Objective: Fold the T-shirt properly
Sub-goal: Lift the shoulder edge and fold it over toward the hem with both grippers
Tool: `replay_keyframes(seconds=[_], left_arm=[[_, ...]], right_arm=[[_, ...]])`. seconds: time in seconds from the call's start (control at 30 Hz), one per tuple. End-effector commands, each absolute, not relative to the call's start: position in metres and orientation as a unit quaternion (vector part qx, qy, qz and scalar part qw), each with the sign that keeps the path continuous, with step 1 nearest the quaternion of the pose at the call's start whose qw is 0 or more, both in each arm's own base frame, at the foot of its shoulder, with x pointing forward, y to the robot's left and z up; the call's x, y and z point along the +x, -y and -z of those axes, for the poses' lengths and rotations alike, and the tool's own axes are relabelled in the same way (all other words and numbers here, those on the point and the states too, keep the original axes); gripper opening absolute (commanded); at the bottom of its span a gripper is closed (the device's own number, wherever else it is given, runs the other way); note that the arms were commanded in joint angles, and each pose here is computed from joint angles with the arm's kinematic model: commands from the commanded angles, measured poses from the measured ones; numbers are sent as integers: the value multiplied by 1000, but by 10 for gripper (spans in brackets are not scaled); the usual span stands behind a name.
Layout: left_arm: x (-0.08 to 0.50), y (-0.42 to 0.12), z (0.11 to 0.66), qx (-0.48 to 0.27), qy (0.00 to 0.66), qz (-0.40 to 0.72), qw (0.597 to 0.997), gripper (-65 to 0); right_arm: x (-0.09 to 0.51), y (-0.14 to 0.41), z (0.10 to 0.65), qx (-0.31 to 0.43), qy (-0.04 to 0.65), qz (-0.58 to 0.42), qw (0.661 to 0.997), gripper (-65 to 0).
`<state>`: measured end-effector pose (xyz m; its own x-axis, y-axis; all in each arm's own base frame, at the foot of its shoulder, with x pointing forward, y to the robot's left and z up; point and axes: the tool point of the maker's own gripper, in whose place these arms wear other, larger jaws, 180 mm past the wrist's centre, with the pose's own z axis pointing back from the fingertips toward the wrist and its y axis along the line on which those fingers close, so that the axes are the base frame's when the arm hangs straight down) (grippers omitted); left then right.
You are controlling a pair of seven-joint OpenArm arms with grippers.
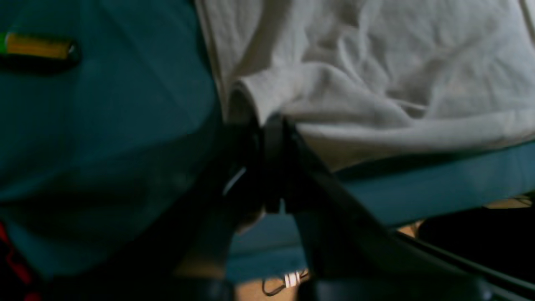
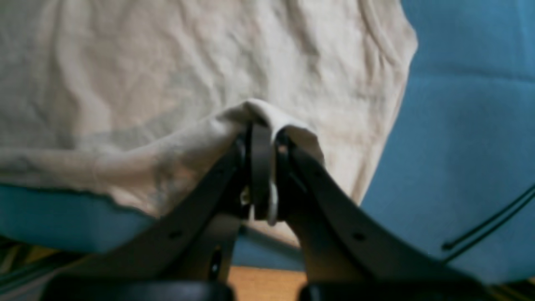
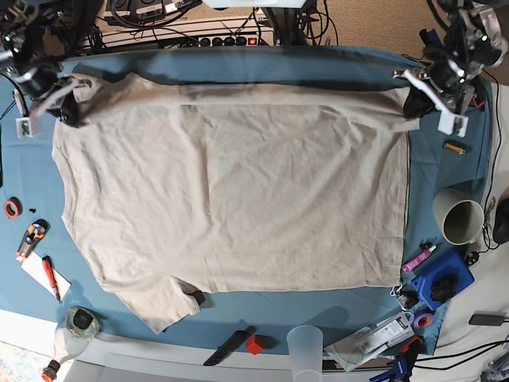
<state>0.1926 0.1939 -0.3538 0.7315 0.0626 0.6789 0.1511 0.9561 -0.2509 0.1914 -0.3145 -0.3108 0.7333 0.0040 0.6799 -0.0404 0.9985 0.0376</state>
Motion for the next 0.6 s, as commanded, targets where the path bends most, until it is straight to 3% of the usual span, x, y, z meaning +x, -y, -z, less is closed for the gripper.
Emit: replay_keyframes(seconds=[0.0, 0.2, 0.57], left_arm=[[203, -193, 343, -145, 388, 29, 910, -650], [225, -198, 336, -111, 412, 36, 904, -650], [257, -194, 344, -104, 425, 61, 897, -650]], right_arm=[[203, 317, 298, 15, 389, -18, 921, -650], [225, 331, 295, -16, 409, -5, 912, -650], [280, 361, 307, 35, 430, 61, 900, -650]])
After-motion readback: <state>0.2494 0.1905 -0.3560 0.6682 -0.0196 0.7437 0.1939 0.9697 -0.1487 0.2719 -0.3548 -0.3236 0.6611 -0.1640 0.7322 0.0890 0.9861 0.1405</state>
